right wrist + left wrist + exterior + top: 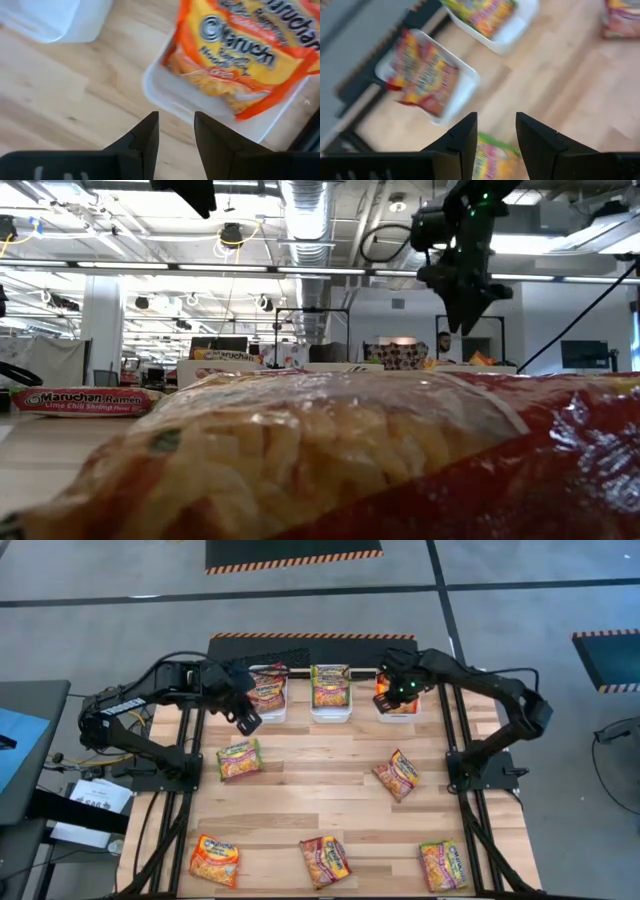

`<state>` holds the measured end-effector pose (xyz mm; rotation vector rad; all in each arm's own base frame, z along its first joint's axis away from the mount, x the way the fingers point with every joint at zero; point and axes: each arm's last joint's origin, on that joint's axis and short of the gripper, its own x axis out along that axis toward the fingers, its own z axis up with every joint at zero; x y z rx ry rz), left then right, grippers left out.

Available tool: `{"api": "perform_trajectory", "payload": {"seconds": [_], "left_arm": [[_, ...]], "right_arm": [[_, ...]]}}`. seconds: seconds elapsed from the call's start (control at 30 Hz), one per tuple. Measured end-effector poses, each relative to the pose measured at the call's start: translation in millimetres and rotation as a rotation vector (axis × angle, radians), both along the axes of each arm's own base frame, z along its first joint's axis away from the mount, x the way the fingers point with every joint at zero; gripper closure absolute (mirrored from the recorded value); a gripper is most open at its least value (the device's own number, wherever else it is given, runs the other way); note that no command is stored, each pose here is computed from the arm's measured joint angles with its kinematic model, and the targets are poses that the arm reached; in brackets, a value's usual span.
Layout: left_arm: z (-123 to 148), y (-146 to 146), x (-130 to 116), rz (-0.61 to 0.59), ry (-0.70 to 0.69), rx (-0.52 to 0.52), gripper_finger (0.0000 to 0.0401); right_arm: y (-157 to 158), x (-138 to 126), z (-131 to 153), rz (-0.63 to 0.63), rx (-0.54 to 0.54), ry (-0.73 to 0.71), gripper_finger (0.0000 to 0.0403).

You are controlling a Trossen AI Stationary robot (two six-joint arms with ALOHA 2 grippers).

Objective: Sort Maruchan noodles
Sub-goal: Put the red noodle pack into the left white bin

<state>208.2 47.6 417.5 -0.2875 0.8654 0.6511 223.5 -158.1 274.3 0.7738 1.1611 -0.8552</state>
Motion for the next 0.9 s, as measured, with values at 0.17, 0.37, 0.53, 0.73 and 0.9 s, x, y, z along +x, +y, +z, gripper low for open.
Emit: {"api": "perform_trajectory", "payload": {"seconds": [0.17, 0.37, 0.53, 0.73, 0.9], "left_arm": [[-5, -8, -6, -0.053, 0.066, -0.115, 0.0280], [-10, -24, -14, -0.068, 0.170, -0.154, 0.0280], [-11, -40, -13, -0.110, 0.178, -0.130, 0.0280], [-10, -56, -13, -0.151, 0.168, -0.128, 0.0280], [-10, -66, -14, -0.192, 0.167, -0.127, 0.0280]], "right_arm": [[22, 9, 3, 0.032, 0.022, -0.018, 0.0254], [54, 18, 2, 0.073, 0.117, 0.020, 0.0255], [89, 22, 1, 0.109, 0.158, 0.096, 0.0255], [139, 31, 1, 0.141, 0.200, 0.098, 0.0255], [182, 43, 3, 0.190, 0.265, -0.027, 0.0255]]}}
